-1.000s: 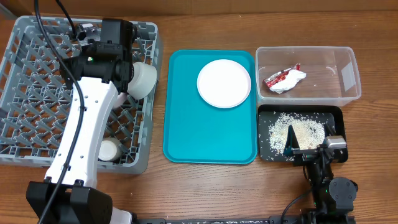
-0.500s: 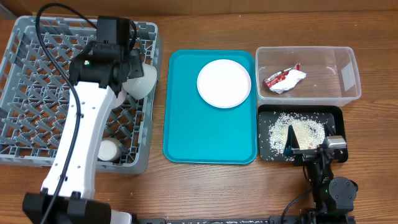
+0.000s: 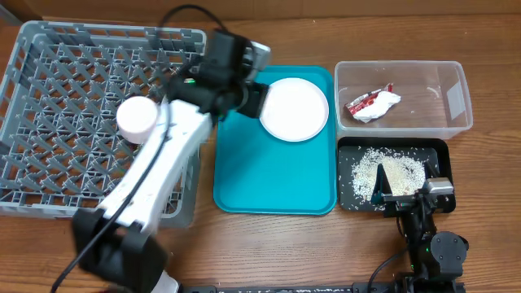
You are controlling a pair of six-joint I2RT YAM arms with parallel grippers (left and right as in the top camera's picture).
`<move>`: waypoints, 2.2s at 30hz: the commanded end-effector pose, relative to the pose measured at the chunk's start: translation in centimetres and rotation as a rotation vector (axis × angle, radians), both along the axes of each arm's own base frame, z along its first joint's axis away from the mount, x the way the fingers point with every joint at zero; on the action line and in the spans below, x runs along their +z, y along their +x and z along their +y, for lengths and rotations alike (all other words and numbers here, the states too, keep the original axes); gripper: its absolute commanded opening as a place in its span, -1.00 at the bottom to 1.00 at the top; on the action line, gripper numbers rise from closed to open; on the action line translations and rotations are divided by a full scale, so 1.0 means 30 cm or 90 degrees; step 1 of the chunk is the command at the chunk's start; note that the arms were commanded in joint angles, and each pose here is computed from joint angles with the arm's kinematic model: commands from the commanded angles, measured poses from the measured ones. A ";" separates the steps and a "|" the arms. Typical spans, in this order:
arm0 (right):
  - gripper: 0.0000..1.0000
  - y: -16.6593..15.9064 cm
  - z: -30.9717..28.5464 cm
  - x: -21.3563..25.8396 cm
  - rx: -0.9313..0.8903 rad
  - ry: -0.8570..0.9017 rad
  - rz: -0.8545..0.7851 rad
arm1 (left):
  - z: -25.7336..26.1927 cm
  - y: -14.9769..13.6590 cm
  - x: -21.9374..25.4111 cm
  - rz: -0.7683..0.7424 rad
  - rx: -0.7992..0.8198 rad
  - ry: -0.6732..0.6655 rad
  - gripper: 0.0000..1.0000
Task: Sort waste into correct bins and load items into the dishwasher
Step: 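Release the pink bowl and move the left gripper to the white plate, then grasp the edge of the white plate with the left gripper and lift, then carry the white plate to the rack and stand it upright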
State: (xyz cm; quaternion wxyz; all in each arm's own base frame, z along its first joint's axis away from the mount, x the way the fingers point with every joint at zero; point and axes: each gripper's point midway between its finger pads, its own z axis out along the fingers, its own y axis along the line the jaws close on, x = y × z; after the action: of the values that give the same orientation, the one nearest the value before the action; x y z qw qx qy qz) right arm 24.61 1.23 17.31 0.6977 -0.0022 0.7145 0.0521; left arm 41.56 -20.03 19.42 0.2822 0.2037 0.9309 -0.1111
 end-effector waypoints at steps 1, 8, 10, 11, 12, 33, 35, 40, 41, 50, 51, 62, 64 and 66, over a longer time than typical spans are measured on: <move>1.00 0.000 -0.005 -0.005 -0.005 -0.002 -0.004 | -0.037 0.061 -0.166 0.055 0.110 -0.006 0.07; 1.00 0.000 -0.005 -0.005 -0.005 -0.002 -0.004 | -0.027 0.140 -0.402 0.109 0.254 -0.011 0.02; 1.00 0.000 -0.005 -0.005 -0.005 -0.002 -0.004 | -0.006 0.138 -0.467 0.131 0.282 0.003 -0.03; 1.00 0.000 -0.005 -0.005 -0.005 -0.002 -0.004 | -0.003 0.136 -0.491 0.139 0.284 0.008 -0.04; 1.00 0.000 -0.005 -0.005 -0.005 -0.002 -0.004 | -0.002 0.134 -0.511 0.146 0.284 0.013 -0.07; 1.00 0.000 -0.005 -0.005 -0.005 -0.002 -0.004 | 0.099 0.104 -0.057 0.037 0.244 0.088 -0.92; 1.00 0.000 -0.005 -0.005 -0.005 -0.002 -0.004 | 0.143 0.095 0.049 -0.009 0.267 0.099 -0.92; 1.00 0.000 -0.005 -0.005 -0.005 -0.002 -0.004 | 0.338 0.023 0.294 -0.129 0.369 0.193 -0.92; 1.00 0.000 -0.005 -0.005 -0.005 -0.002 -0.004 | 0.382 0.000 0.339 -0.151 0.392 0.217 -0.92; 1.00 0.000 -0.005 -0.005 -0.005 -0.002 -0.004 | 0.735 -0.219 0.616 -0.272 0.553 0.538 -0.92; 1.00 0.000 -0.005 -0.005 -0.005 -0.002 -0.003 | 0.754 -0.228 0.619 -0.268 0.559 0.559 -0.92; 1.00 0.000 -0.005 -0.005 -0.005 -0.002 -0.004 | 1.067 -0.253 0.535 -0.158 0.697 0.657 -0.92; 1.00 0.000 -0.005 -0.005 -0.005 -0.002 -0.003 | 1.124 -0.244 0.524 -0.150 0.733 0.656 -0.91; 1.00 0.000 -0.005 -0.005 -0.005 -0.002 -0.004 | 1.180 -0.232 0.511 -0.137 0.751 0.666 -0.92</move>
State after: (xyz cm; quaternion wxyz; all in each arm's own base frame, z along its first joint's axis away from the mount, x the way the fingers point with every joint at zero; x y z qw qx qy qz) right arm 24.61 1.23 17.31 0.6977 -0.0022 0.7145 0.0521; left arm 34.55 12.66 35.13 0.2779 -0.1924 0.7992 0.4971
